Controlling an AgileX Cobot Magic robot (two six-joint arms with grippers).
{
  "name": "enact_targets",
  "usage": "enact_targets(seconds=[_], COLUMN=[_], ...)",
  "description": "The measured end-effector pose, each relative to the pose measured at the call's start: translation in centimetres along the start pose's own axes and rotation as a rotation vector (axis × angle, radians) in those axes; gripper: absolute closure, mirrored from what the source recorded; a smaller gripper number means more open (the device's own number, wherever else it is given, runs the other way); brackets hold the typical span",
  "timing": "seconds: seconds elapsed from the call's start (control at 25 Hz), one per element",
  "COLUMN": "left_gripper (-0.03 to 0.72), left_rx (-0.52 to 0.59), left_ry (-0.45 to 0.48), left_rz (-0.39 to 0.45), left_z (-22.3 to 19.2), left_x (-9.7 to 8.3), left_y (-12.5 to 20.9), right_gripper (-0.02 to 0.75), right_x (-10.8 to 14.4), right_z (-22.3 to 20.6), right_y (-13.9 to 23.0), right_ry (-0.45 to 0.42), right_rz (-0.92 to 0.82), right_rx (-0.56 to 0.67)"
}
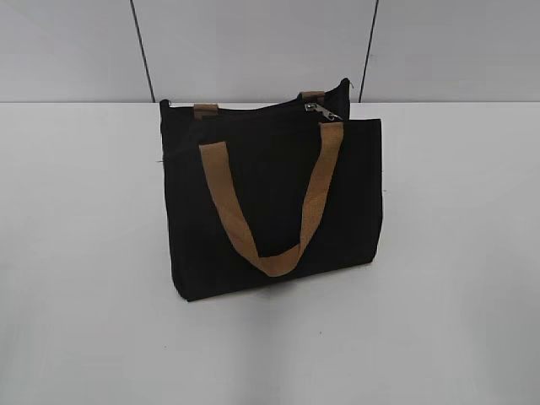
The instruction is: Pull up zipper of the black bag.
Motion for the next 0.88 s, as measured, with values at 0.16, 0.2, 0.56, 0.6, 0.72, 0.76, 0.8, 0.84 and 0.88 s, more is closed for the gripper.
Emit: enact_targets(seconds=[0.16,0.2,0.56,0.6,0.72,0.76,0.8,0.84,0.88], left_gripper=[0.25,0.25,0.25,0.25,0.25,0.25,0.25,0.25,0.25], left_rx=[-0.075,-0.091,-0.189,-0.192,-0.201,-0.202,-0.203,-0.204,-0.204], left_ry=[-0.006,-0.007,-0.022,-0.022,-0.024,-0.026,-0.026,-0.026,-0.027], left_rz=[-0.01,-0.015,-0.028,-0.028,-0.028,-0.029,-0.03,-0.03,-0.03], left_z=[1.2,1.3,1.4,1.3,1.2,1.2,1.2,1.2,1.2], left_x=[0.0,-0.1,0.1,0.1,0.1,0.1,0.1,0.1,0.2], left_y=[0.5,0.7,0.7,0.7,0.5,0.5,0.4,0.4,0.4], right_gripper=[0.389,0.391,0.419,0.419,0.419,0.419,0.419,0.419,0.419], right_x=[-0.7,-1.1,-4.7,-4.8,-4.9,-4.9,-4.9,-4.9,-4.9], right_z=[0.2,0.3,0.9,0.9,0.9,0.9,0.9,0.9,0.9], right_y=[3.0,3.6,5.1,5.1,5.1,5.1,5.1,5.1,5.1], right_ry=[0.018,0.032,0.216,0.221,0.226,0.226,0.226,0.226,0.226], right_rz=[-0.045,-0.049,-0.007,-0.005,-0.003,-0.003,-0.003,-0.002,-0.002], right_rx=[-0.035,-0.038,-0.05,-0.048,-0.049,-0.049,-0.049,-0.049,-0.049])
Point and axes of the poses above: a point on each arm's last joint axis where the gripper is mounted, z pointing back along that axis away from the gripper, x along the wrist's bending axis when the last joint is at zero, y = z × x, the point moved 10 cm from there along -z, pointing out along that axis toward the gripper, and after that the axes turned 11 degrees about -z, right-handed, at the moved point
